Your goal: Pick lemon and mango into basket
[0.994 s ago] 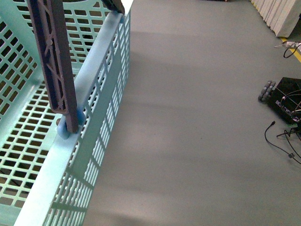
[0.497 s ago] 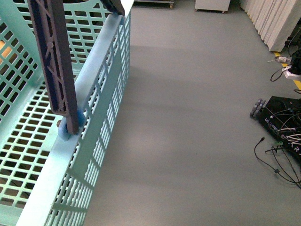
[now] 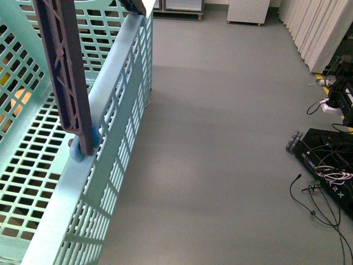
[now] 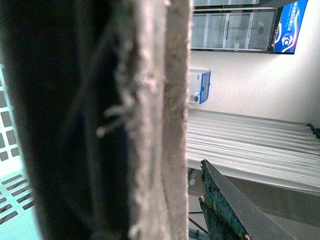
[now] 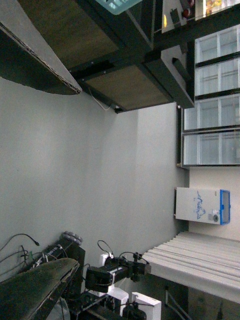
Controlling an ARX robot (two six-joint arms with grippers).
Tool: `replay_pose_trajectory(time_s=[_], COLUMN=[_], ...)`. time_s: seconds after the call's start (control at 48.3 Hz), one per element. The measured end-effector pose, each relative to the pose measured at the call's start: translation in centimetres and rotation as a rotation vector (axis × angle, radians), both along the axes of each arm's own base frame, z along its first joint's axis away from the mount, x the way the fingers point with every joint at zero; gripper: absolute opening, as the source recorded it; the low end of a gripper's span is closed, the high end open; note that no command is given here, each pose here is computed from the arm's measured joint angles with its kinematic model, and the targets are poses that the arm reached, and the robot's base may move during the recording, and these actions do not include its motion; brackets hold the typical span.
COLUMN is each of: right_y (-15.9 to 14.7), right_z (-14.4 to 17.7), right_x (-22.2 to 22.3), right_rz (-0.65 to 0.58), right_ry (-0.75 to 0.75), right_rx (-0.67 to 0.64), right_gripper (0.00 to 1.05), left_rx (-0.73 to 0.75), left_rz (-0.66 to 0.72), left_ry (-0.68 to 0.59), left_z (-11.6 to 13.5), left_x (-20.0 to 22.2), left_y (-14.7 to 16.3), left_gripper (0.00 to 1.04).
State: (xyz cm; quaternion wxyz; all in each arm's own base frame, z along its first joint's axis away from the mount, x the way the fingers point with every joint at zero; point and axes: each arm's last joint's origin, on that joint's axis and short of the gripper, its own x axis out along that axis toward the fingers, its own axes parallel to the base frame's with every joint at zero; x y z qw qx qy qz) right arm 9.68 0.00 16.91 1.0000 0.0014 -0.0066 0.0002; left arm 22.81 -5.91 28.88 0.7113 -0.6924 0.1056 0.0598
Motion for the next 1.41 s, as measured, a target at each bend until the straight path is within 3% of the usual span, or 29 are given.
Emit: replay_pose_trajectory(time_s=[1.408], right_y=[0.00], right_z=[0.00], right_x=[0.00], right_rz=[0.000], right_ry=[0.000], right_rx=[0.000], right_gripper=[0.96], left_rx=[-0.003], left_rz=[-0.005], left_ry=[0.002], left_z=[-0.03], left_x=[-0.03], left_y=[-0.11], left_gripper=[0.29])
